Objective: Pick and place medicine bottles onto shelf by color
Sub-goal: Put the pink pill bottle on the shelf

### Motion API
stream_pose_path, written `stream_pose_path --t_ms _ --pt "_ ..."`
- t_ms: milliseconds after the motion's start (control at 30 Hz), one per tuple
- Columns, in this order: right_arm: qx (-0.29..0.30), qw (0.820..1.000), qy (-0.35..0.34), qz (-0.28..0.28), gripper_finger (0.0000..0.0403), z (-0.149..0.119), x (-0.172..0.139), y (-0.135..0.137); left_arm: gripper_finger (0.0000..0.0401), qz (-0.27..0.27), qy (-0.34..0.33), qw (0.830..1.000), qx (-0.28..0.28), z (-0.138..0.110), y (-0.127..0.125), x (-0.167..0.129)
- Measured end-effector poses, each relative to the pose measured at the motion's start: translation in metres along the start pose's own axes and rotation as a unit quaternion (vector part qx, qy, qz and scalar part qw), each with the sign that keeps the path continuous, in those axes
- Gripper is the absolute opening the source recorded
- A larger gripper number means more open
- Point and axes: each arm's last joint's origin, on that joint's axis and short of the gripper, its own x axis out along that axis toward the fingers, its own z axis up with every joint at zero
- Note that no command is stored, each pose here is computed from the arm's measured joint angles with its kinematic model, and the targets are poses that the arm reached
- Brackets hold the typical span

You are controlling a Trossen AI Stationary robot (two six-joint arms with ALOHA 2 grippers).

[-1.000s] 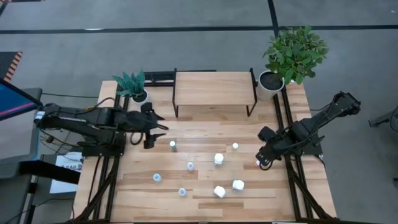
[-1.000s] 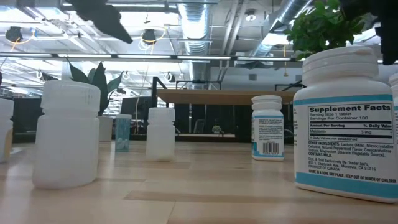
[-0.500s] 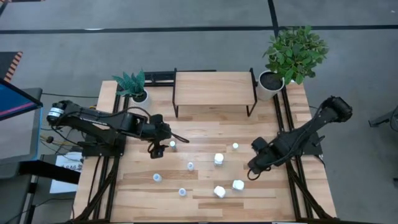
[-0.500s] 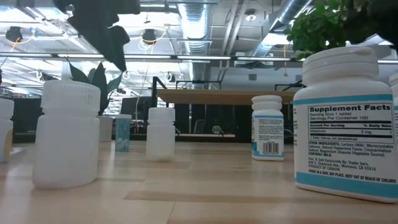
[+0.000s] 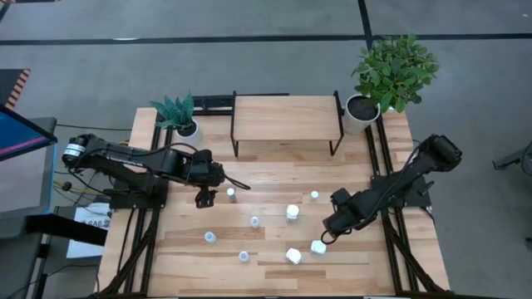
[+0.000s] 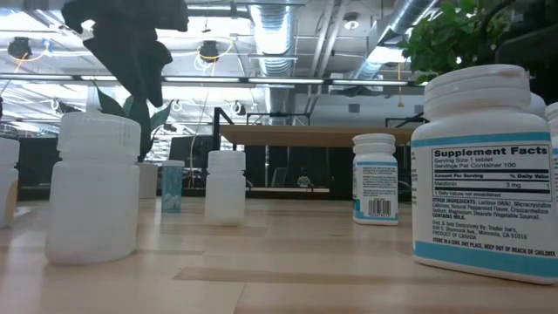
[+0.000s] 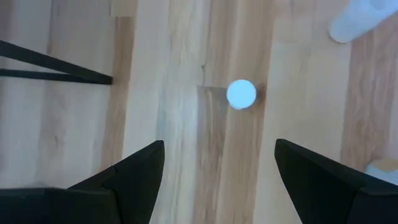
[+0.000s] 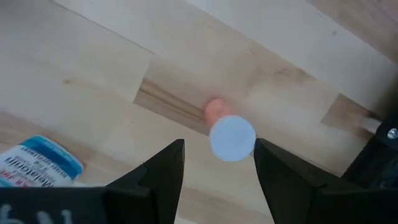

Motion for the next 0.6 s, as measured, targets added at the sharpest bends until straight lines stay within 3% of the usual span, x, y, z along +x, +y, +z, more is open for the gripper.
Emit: stream_pose_path --t_ms 233,433,600 --pt "-0.003 0.999 -0.004 -0.041 0.0216 0.0031 -0.0010 -0.0084 0.0292 0.001 -0.002 1.000 -0.009 0.0004 0.0000 0.0001" --pt "-0.029 1.000 -0.002 0.001 0.0216 0.0043 -0.0008 -0.0001 0.0292 0.001 -0.004 1.000 -0.009 0.0006 0.0000 0.0001" --pt "-0.023 1.000 -0.002 -0.017 0.0216 0.0042 0.0040 0.0012 0.0292 0.004 -0.004 1.000 -0.009 0.0007 0.0002 0.0001"
